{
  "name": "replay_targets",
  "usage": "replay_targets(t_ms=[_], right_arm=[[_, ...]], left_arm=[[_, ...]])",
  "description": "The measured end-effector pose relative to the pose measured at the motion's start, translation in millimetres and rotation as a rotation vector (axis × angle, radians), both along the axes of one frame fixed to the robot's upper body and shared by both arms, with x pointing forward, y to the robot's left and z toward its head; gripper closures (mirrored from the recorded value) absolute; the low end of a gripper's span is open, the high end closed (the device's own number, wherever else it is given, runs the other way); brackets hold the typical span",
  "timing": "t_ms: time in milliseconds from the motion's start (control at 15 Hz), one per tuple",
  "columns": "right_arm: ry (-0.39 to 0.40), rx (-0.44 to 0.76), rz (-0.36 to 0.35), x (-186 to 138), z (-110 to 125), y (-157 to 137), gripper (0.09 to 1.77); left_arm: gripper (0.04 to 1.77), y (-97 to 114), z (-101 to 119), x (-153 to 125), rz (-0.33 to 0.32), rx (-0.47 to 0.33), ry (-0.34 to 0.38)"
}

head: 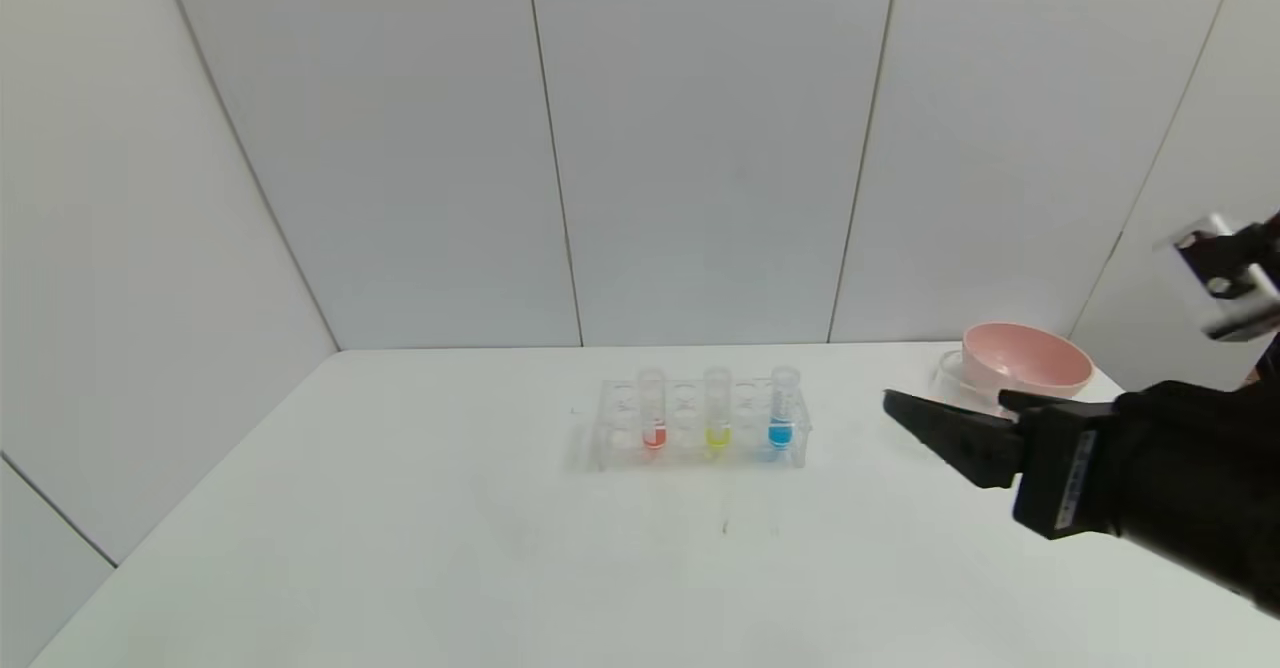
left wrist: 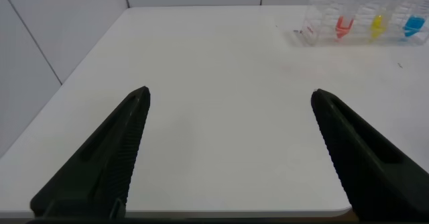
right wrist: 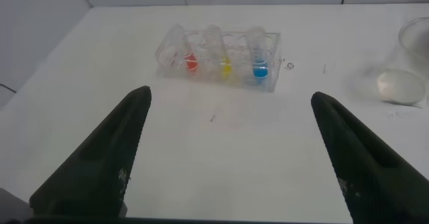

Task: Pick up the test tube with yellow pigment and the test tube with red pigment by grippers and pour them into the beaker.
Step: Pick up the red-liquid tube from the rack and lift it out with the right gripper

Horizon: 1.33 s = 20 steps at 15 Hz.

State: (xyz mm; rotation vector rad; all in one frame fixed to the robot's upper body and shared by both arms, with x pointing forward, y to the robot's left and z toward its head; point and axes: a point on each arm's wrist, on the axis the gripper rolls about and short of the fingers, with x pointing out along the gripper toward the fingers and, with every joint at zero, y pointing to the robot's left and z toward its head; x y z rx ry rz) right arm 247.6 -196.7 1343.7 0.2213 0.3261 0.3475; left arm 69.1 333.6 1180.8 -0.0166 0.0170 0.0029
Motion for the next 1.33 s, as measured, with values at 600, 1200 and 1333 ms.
replay_targets(t_ms=[600,1200,1333], right_arm=[[0.040,-0.114,-0.018,39,-31,116,0.15],[0.047,-0.182,-0.087,101,-103,205,0.15],[0.043,-0.183,-0.102,113,-112,215,0.15]], left_arm=[[0.09,0,0,0,0.000,0.000,0.000],[0.09,0,0,0,0.000,0.000,0.000],[0.09,0,0,0,0.000,0.000,0.000]])
